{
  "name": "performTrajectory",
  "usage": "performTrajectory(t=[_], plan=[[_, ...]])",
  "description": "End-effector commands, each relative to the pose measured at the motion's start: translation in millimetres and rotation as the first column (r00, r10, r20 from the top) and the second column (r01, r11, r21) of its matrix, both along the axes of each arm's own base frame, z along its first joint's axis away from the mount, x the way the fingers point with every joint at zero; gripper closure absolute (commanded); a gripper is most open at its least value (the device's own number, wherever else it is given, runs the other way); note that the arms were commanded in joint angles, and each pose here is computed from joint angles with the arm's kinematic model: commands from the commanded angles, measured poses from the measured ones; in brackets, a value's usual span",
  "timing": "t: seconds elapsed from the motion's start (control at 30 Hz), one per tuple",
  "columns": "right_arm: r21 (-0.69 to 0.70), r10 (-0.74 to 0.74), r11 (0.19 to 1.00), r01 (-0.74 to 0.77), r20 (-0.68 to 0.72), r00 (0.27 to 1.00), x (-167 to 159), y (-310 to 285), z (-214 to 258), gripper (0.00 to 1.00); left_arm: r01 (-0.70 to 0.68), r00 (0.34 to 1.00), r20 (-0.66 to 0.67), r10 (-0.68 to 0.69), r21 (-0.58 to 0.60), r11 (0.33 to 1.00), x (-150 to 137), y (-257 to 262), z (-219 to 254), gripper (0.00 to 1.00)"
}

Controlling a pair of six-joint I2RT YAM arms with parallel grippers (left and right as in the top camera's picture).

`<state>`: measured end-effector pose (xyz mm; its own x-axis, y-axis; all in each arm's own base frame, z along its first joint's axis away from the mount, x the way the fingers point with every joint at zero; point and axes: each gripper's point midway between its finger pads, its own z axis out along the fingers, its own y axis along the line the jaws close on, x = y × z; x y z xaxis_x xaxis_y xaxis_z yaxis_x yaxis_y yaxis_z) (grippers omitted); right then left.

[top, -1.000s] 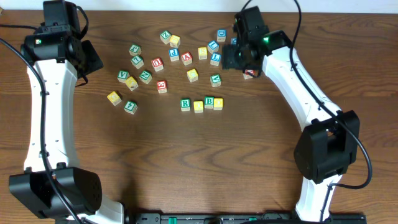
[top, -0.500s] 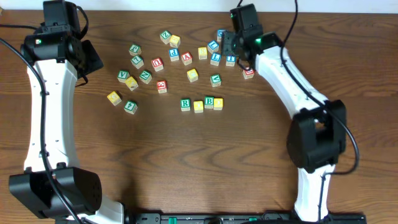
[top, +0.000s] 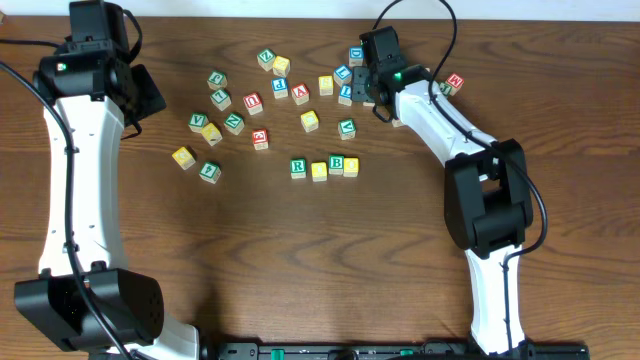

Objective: Spell out ROBOT
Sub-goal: 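Move the right gripper to the top of the pile over the blue T block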

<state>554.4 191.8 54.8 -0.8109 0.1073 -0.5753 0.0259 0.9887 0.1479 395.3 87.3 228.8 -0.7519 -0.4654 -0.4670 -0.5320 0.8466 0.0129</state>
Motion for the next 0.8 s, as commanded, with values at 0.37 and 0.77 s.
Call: performTrajectory(t=[0.37,0.77], plan=[[-0.037,-0.057,0.998,0.056,-0.014,0.998,6,-8,-31,0.51,-0.001,1.0,-0.012,0.001,-0.007,1.0,1,0,-5,0.43],[-0.037,-0.076,0.996,0.076,-0.012,0.997,8,-9,-37,0.69,-0.001,1.0,-0.011,0.001,-0.007,1.0,2,0,-4,0.43]])
